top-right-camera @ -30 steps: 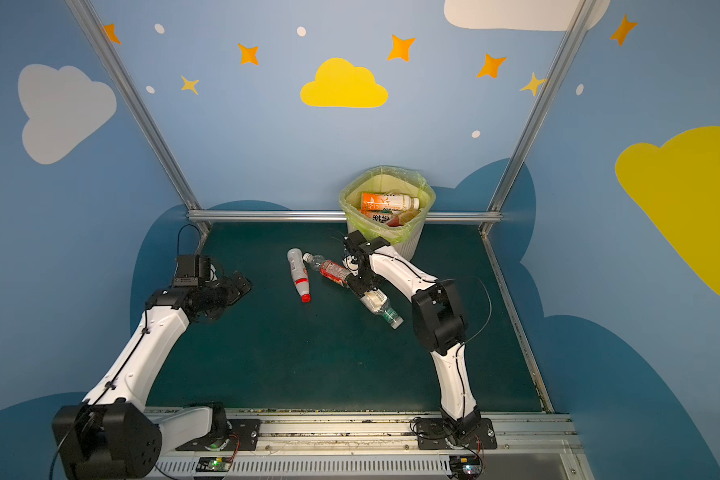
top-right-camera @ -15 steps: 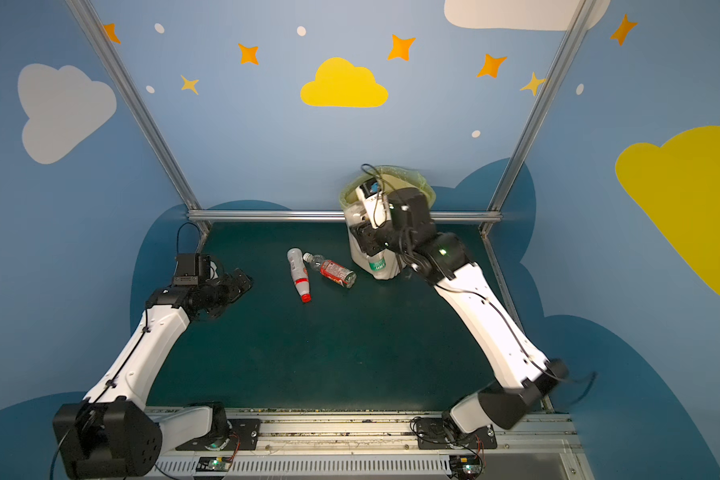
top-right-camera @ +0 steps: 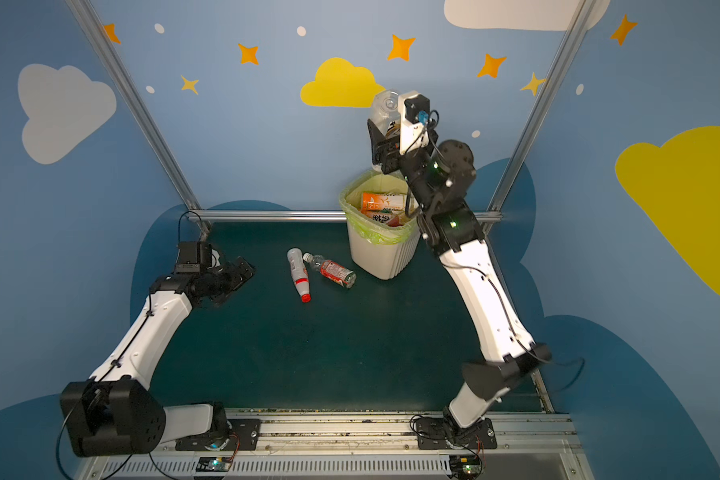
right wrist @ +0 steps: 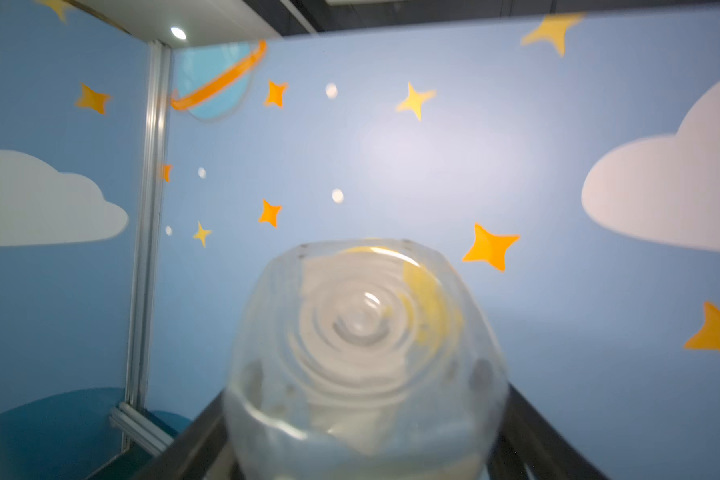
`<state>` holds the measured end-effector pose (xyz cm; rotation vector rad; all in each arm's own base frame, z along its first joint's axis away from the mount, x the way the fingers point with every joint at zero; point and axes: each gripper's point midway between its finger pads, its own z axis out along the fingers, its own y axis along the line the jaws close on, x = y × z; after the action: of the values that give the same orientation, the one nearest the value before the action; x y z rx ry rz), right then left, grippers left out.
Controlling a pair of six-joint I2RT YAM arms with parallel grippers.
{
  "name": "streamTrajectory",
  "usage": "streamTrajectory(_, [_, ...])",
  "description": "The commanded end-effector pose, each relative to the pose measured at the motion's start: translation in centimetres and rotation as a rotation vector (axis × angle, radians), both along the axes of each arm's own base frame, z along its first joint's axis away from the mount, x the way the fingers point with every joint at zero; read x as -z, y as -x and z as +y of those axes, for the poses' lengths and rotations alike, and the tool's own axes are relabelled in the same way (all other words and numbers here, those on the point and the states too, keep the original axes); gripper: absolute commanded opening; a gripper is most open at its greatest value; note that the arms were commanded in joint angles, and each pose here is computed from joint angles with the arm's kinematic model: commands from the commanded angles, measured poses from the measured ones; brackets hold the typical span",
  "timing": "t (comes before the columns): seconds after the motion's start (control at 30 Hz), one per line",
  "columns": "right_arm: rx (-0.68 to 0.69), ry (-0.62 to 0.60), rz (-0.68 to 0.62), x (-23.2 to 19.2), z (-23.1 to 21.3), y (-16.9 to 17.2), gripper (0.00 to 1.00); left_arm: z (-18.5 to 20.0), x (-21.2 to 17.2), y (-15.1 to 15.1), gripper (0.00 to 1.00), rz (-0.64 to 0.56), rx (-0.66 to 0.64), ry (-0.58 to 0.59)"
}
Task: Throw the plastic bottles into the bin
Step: 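Lift the clear bottle over the bin and open the right gripper, then withdraw the right gripper while the left gripper moves toward the white red-cap bottle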
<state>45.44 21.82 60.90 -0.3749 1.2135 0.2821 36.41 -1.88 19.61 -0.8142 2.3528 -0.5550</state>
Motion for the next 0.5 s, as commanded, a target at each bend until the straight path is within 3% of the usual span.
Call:
streamTrajectory(0.0, [0.056, 0.107, 0.343, 10.3, -0.3, -6.8, 0.92, 0.0, -0.7, -0.3, 1.0, -0.007, 0.023, -0.012])
streamTrajectory(0.13, [0.043, 0.099, 0.372, 11.9, -0.5, -7.0, 0.92, 0.5, -0.9, 0.1, 1.0, -0.007, 0.016, -0.046])
streamTrajectory(0.27, [0.03, 0.037, 0.265, 9.7, -1.3, -4.9, 0.93, 0.8, -0.8, 0.2, 1.0, -0.014, 0.009, -0.06])
streamTrajectory(0.47, [0.036, 0.033, 0.264, 8.5, -2.5, -2.7, 0.93, 0.4, -0.7, -0.3, 1.0, -0.012, 0.021, -0.039])
